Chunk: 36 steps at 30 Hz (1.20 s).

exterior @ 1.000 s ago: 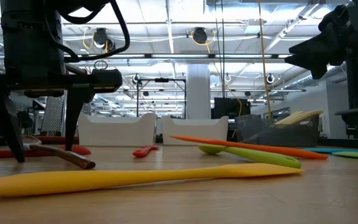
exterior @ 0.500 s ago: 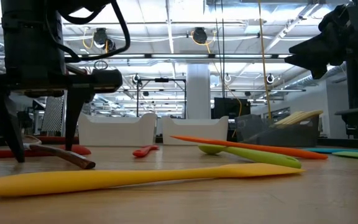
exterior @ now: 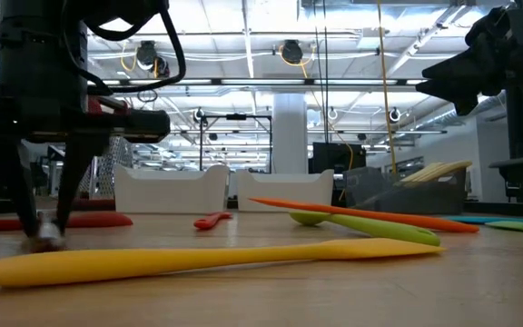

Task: Pick & Place Kitchen Items
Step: Put the wooden serving spoon into the left white bin

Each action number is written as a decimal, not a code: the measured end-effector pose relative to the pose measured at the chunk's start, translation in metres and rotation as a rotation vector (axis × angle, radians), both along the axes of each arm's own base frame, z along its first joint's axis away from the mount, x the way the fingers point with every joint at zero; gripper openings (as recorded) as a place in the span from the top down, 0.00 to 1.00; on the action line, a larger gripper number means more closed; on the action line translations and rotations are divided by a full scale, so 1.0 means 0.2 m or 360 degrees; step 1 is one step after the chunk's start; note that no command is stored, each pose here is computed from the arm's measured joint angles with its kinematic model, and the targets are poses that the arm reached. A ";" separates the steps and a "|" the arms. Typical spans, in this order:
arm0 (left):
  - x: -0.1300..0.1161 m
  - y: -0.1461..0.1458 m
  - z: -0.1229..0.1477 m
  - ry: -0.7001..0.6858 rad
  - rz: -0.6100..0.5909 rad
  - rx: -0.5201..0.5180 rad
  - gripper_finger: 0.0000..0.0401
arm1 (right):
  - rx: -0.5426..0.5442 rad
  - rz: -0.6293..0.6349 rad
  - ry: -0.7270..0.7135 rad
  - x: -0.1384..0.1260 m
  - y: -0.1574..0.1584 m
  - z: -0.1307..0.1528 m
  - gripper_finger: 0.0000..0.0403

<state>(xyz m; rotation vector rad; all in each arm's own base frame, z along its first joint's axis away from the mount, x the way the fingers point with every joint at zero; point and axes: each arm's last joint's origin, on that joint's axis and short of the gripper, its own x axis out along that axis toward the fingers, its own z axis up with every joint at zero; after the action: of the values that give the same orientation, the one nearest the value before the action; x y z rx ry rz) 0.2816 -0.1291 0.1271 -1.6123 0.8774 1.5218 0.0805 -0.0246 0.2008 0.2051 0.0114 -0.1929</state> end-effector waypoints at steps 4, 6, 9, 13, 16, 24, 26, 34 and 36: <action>0.00 -0.01 0.00 -0.0005 0.0000 0.0012 0.95 | -0.0001 0.0000 0.0000 0.00 0.00 0.00 0.58; -0.01 -0.01 0.00 0.0000 -0.0005 0.0019 0.96 | 0.0000 0.0000 0.0000 0.00 0.00 0.00 0.58; -0.01 -0.01 0.00 0.0011 -0.0003 0.0008 0.93 | 0.0000 0.0000 0.0000 0.00 0.00 0.00 0.58; -0.01 -0.01 0.00 0.0015 -0.0007 0.0007 0.94 | 0.0000 0.0000 0.0000 0.00 0.00 0.00 0.58; -0.02 -0.02 0.01 0.0010 -0.0023 0.0016 0.96 | 0.0000 0.0000 0.0000 0.00 0.00 0.00 0.58; -0.05 -0.04 0.11 0.0063 -0.0057 0.0063 0.96 | 0.0000 0.0000 0.0000 0.00 0.00 0.00 0.58; -0.05 -0.04 0.14 0.0038 -0.0067 0.0060 0.96 | 0.0000 0.0000 -0.0001 0.00 0.00 0.00 0.58; 0.00 -0.07 0.24 -0.0151 -0.0095 0.0125 0.96 | 0.0000 0.0000 0.0000 0.00 0.00 0.00 0.58; 0.03 -0.07 0.27 -0.0252 -0.0094 0.0181 0.96 | -0.0001 0.0000 0.0000 0.00 0.00 0.00 0.58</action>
<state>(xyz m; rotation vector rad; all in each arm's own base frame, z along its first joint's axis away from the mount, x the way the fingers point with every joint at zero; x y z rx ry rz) 0.2883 -0.1439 0.1817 -1.5862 0.7321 1.3586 0.0805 -0.0246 0.2008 0.2048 0.0115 -0.1931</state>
